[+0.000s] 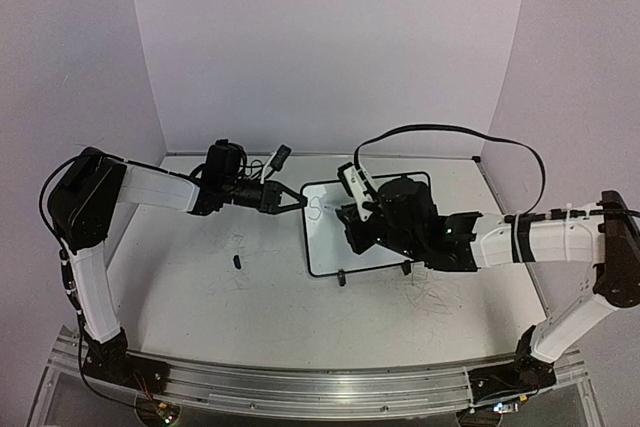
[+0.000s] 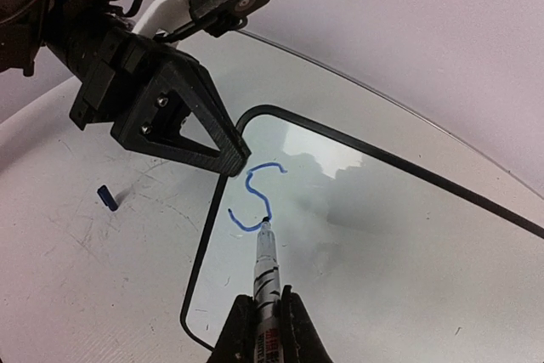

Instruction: Write a sentence on the whiteboard

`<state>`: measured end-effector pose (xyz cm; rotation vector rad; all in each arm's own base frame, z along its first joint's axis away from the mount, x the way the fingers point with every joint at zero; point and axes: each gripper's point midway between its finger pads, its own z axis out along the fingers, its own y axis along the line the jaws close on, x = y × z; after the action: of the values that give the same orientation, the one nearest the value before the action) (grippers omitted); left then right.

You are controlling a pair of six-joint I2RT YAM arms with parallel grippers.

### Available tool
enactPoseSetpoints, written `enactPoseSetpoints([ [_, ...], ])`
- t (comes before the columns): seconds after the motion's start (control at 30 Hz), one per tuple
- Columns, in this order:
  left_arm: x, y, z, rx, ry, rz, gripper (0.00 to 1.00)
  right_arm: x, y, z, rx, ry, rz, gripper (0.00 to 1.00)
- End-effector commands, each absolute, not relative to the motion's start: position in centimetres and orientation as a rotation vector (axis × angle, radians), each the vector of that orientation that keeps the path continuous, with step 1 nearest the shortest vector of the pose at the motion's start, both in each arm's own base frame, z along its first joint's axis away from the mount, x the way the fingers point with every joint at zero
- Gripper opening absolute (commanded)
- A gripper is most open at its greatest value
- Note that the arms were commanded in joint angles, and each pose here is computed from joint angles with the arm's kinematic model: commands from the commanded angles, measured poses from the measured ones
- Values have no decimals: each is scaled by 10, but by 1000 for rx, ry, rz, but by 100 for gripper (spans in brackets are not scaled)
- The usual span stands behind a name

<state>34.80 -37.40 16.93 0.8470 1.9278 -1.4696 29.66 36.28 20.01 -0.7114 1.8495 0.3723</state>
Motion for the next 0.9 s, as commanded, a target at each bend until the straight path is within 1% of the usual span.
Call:
enactPoseSetpoints([
  [0.0,343,-371,184,829,1918,-1469,0,302,363,211,-731,1812,339,0],
  [0.53,338,-363,185,826,1911,-1411,0,296,378,202,-800,1788,398,0],
  [0.87,340,-364,184,833,1908,-1411,0,299,372,200,-780,1793,365,0],
])
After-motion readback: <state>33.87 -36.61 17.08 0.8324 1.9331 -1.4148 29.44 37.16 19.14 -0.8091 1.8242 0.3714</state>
